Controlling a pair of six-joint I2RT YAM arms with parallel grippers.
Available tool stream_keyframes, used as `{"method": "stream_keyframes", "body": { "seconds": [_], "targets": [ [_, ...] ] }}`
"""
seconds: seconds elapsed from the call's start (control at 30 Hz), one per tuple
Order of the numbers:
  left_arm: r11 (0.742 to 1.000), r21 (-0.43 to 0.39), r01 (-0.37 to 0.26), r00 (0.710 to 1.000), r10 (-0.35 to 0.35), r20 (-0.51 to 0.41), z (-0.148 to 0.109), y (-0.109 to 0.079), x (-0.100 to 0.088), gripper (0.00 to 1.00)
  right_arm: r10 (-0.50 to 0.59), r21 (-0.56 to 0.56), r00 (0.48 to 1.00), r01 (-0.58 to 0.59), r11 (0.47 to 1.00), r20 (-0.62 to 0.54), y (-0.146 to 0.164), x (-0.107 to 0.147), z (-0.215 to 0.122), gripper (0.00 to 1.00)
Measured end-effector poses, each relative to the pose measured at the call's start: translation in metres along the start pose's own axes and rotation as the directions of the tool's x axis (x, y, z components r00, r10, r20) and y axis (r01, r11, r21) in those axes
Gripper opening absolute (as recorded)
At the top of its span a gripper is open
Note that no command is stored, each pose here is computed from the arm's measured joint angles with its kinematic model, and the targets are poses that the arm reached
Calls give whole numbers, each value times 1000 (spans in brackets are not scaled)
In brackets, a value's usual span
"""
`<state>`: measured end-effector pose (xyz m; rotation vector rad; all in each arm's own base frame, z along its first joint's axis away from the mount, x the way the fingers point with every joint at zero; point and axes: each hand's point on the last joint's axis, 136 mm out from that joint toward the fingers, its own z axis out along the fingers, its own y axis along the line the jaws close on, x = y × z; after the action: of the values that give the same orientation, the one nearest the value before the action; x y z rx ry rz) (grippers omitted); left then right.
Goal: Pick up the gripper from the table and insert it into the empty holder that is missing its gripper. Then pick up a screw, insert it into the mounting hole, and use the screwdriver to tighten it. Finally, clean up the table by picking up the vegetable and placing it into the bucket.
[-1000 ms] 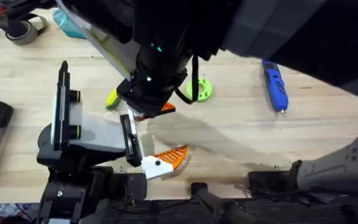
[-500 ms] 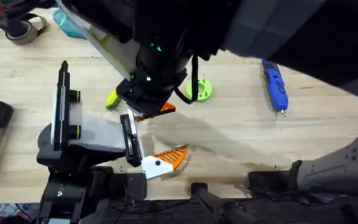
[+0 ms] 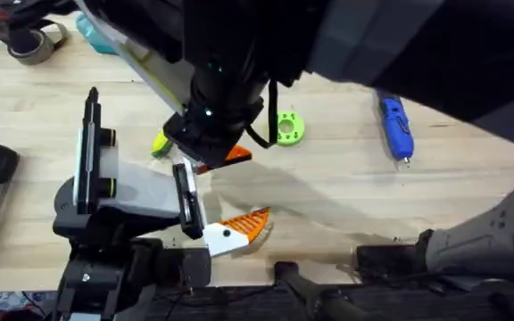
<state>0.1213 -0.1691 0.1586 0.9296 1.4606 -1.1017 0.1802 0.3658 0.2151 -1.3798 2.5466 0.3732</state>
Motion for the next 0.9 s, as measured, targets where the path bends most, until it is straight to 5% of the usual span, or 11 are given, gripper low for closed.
{"method": "stream_keyframes", "body": {
  "seconds": [0.9],
  "targets": [
    [1000, 0, -2, 1000, 2, 0, 0, 0, 0, 986, -3, -3, 999, 3, 1000, 32, 2, -7, -18, 7]
  ]
}}
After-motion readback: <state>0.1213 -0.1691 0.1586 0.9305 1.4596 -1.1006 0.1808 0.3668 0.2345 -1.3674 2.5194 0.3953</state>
